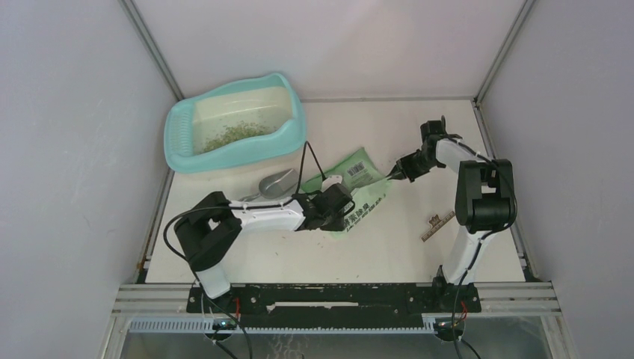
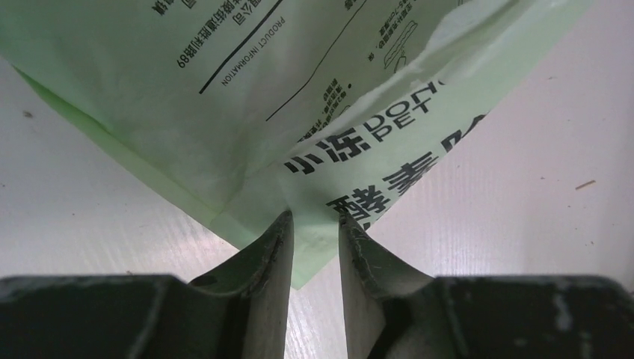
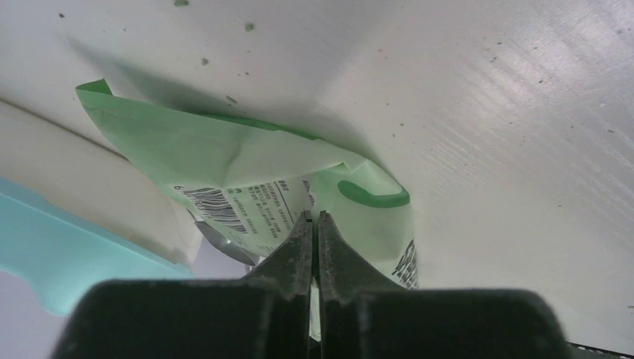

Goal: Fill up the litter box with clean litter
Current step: Close the cat litter bag at the center of the board.

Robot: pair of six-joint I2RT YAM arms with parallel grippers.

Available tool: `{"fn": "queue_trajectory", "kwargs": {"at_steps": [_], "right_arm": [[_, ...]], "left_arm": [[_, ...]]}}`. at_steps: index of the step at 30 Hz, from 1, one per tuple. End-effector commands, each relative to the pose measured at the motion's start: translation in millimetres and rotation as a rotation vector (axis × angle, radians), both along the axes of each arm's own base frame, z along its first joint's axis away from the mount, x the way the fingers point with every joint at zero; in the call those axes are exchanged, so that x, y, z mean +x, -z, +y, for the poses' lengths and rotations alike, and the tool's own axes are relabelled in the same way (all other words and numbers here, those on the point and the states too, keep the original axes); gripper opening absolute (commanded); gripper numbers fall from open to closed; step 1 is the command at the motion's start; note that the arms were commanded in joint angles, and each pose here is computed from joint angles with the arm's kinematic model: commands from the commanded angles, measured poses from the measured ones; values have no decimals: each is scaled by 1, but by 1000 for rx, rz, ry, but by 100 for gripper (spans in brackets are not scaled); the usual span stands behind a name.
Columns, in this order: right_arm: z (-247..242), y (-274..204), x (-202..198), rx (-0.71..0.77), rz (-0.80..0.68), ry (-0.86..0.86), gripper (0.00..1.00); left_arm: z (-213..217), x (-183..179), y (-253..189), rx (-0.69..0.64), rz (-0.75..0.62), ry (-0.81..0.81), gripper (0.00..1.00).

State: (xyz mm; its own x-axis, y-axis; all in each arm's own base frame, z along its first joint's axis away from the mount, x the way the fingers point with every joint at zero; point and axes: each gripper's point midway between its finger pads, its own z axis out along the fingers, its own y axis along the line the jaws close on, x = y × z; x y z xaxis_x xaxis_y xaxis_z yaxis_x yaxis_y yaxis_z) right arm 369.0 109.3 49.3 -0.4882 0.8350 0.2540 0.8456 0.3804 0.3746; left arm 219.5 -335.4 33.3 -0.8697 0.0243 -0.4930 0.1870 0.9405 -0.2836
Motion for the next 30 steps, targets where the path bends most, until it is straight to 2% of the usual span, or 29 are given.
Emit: {"fn": "queue_trajectory", "kwargs": {"at_steps": [1, 2, 3, 5, 8, 10, 12, 18, 19, 22, 25, 30], "right_arm": [[-11, -14, 23, -66, -87, -23, 18], [-14, -18, 25, -85, -100, -28, 38], [-15, -23, 27, -99, -117, -37, 48], [-17, -33, 31, -114, -158, -59, 54], [-29, -38, 33, -119, -184, -69, 70], [-32, -38, 32, -111, -186, -85, 75], [-30, -36, 33, -95, -198, -109, 75], [-30, -51, 48, -63, -285, -104, 47], [-26, -52, 49, -54, -288, -115, 45], [-15, -44, 44, -35, -222, -174, 50], [-20, -45, 39, -102, -205, -194, 58], [-38, -78, 22, -306, -329, -222, 57]], "left_arm": [[-14, 16, -10, -12, -41, 1, 33], [-14, 17, -7, -3, -41, 1, 33], [-14, 17, -6, 3, -39, 3, 33], [-12, 19, -1, 25, -39, -3, 33], [-6, 21, 6, 48, -36, -13, 33], [-1, 23, 9, 59, -36, -23, 33], [5, 24, 10, 69, -38, -32, 33], [22, 28, 12, 82, -40, -54, 33], [24, 29, 13, 80, -39, -59, 33], [27, 32, 14, 75, -35, -69, 33], [28, 33, 13, 74, -37, -72, 33], [27, 35, 14, 69, -32, -73, 33]]}}
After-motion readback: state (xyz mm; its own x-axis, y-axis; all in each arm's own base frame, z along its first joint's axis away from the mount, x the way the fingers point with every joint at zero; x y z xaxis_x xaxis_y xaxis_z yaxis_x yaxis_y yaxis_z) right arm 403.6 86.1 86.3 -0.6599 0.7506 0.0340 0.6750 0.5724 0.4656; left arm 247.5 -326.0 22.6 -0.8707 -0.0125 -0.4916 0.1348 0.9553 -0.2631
